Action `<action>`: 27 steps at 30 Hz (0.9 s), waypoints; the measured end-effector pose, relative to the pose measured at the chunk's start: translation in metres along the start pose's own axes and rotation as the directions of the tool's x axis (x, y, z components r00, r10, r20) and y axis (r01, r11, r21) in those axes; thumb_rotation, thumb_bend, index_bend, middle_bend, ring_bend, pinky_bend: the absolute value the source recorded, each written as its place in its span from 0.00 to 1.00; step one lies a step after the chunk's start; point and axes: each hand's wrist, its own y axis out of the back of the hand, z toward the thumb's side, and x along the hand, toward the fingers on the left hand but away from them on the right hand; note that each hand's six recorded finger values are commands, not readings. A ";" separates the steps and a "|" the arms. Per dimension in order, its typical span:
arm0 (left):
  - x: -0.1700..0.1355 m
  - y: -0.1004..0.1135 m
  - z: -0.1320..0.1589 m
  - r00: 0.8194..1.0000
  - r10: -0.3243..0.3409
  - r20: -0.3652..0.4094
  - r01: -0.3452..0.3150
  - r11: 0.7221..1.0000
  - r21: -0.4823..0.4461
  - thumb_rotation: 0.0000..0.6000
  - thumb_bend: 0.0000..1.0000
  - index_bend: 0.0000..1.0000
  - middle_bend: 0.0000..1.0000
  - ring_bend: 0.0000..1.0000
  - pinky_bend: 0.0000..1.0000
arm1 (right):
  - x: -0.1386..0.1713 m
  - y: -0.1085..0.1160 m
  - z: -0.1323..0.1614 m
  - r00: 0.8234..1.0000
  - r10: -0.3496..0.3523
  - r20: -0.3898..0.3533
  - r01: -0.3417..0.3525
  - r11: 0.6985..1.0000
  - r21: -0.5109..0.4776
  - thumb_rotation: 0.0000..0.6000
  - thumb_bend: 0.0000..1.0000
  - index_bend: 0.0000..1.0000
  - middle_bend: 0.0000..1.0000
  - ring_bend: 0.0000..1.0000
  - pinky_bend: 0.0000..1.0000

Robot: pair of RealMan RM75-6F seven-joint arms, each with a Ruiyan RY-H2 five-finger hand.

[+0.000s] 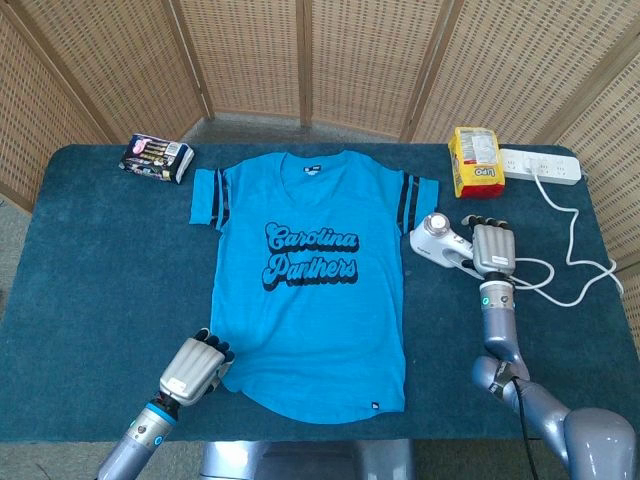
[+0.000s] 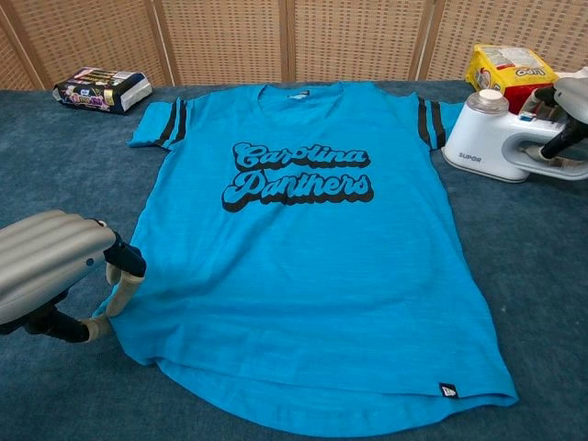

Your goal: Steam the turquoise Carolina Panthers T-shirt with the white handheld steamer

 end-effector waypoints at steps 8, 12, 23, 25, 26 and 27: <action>0.001 -0.002 0.003 1.000 -0.003 0.005 0.003 1.000 0.000 0.93 0.37 0.69 0.56 0.47 0.34 | 0.007 0.005 0.000 0.999 0.015 -0.037 -0.015 1.000 0.005 0.81 0.25 0.18 0.28 0.22 0.15; 0.001 -0.002 0.002 1.000 -0.004 0.005 0.004 1.000 0.002 0.91 0.37 0.69 0.56 0.47 0.34 | 0.011 0.008 -0.001 0.999 0.014 -0.048 -0.014 1.000 0.000 0.81 0.25 0.18 0.28 0.22 0.15; -0.006 0.000 -0.001 1.000 -0.026 0.005 0.026 0.999 0.019 0.88 0.28 0.55 0.50 0.37 0.34 | 0.045 0.025 0.015 0.989 -0.002 -0.148 -0.008 0.998 -0.067 0.81 0.25 0.17 0.28 0.22 0.15; -0.009 0.000 -0.002 0.999 -0.043 0.002 0.043 0.999 0.029 0.82 0.22 0.40 0.44 0.32 0.34 | 0.052 0.031 0.017 0.986 -0.007 -0.166 -0.006 0.997 -0.078 0.80 0.25 0.17 0.28 0.22 0.15; -0.011 0.001 -0.003 0.999 -0.050 0.000 0.050 0.998 0.034 0.81 0.18 0.32 0.41 0.29 0.34 | 0.056 0.034 0.017 0.984 -0.012 -0.177 -0.003 0.997 -0.083 0.79 0.25 0.17 0.28 0.22 0.15; -0.012 0.001 -0.004 0.998 -0.057 -0.002 0.057 0.998 0.039 0.80 0.17 0.27 0.39 0.28 0.34 | 0.059 0.037 0.018 0.983 -0.015 -0.183 -0.001 0.996 -0.085 0.79 0.25 0.17 0.28 0.22 0.15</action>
